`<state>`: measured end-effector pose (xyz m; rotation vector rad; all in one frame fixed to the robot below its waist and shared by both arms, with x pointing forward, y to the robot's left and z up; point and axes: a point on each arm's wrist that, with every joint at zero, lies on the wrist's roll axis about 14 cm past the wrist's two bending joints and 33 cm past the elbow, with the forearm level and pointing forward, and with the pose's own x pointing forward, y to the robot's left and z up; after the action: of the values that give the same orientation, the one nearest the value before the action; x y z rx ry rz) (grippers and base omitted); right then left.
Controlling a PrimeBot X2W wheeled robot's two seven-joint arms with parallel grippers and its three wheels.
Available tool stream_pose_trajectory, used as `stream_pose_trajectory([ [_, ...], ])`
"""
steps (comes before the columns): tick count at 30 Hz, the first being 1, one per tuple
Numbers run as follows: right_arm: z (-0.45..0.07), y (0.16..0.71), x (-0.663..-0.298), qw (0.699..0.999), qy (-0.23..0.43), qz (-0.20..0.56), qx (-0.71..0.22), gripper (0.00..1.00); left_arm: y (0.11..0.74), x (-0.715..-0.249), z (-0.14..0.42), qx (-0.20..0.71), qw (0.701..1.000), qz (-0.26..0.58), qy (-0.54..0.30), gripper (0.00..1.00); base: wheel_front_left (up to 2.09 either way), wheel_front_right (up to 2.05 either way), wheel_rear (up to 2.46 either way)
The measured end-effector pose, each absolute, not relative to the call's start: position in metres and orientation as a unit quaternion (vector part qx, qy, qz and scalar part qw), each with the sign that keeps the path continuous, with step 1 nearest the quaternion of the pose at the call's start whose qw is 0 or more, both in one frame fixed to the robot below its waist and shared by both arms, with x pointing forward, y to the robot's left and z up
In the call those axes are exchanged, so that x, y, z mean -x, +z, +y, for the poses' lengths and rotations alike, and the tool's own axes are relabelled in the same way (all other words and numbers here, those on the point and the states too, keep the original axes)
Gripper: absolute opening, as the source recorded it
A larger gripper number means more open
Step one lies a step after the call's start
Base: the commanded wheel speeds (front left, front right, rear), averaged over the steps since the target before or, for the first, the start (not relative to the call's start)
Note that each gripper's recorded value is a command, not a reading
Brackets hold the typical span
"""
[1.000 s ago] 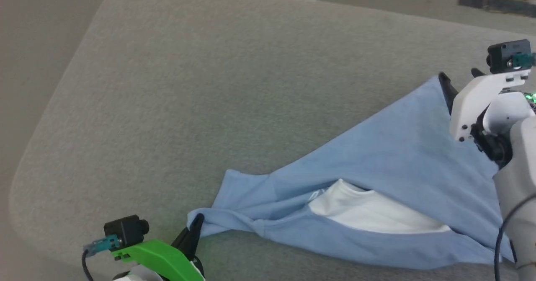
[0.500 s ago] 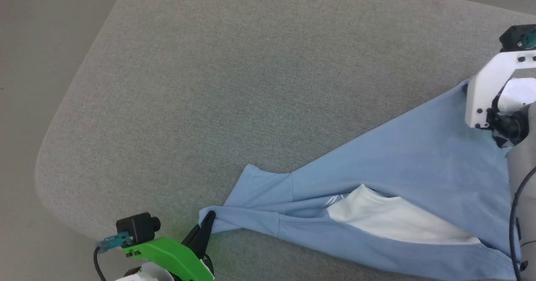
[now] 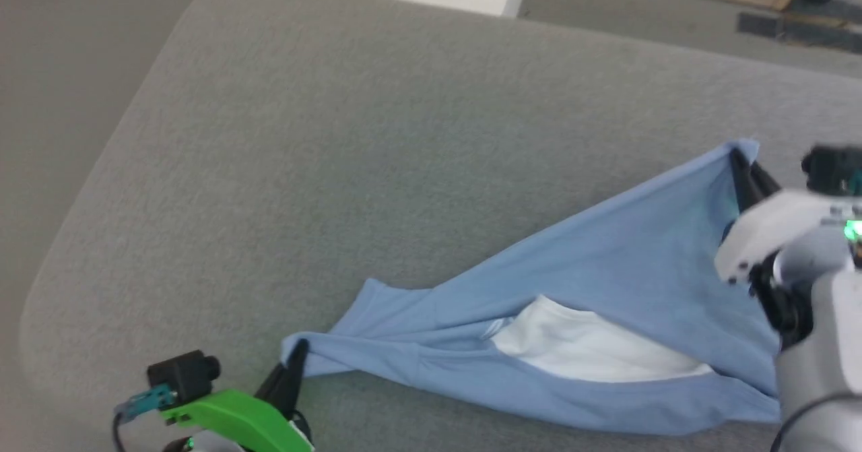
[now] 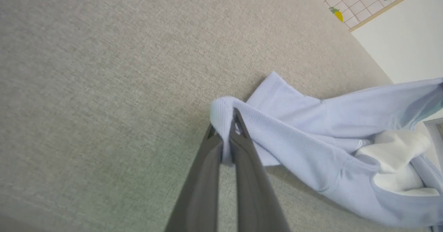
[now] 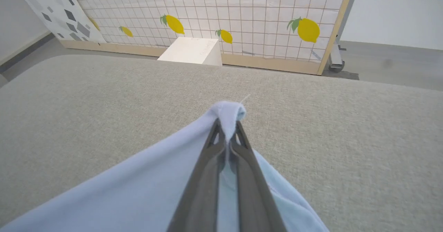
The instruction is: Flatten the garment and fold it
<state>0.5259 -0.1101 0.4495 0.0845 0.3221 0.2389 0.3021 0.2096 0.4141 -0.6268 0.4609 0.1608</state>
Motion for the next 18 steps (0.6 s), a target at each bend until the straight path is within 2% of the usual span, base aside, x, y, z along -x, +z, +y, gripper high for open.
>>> stream_pose_trajectory([
  [7,-0.163,0.486,-0.473,0.992,0.062,0.088,-0.07,0.0,0.466,-0.33,0.206,0.278,0.951,0.131,0.035,0.0,0.0,0.0,0.0],
  [12,-0.204,0.537,-0.448,0.998,0.02,0.029,-0.059,0.0,0.528,-0.365,0.19,0.247,0.968,0.041,-0.037,0.0,0.0,0.0,0.0],
  [18,-0.237,0.598,-0.424,1.0,-0.009,-0.015,-0.009,0.0,0.624,-0.402,0.165,0.203,0.967,-0.084,-0.129,0.0,0.0,0.0,0.0],
])
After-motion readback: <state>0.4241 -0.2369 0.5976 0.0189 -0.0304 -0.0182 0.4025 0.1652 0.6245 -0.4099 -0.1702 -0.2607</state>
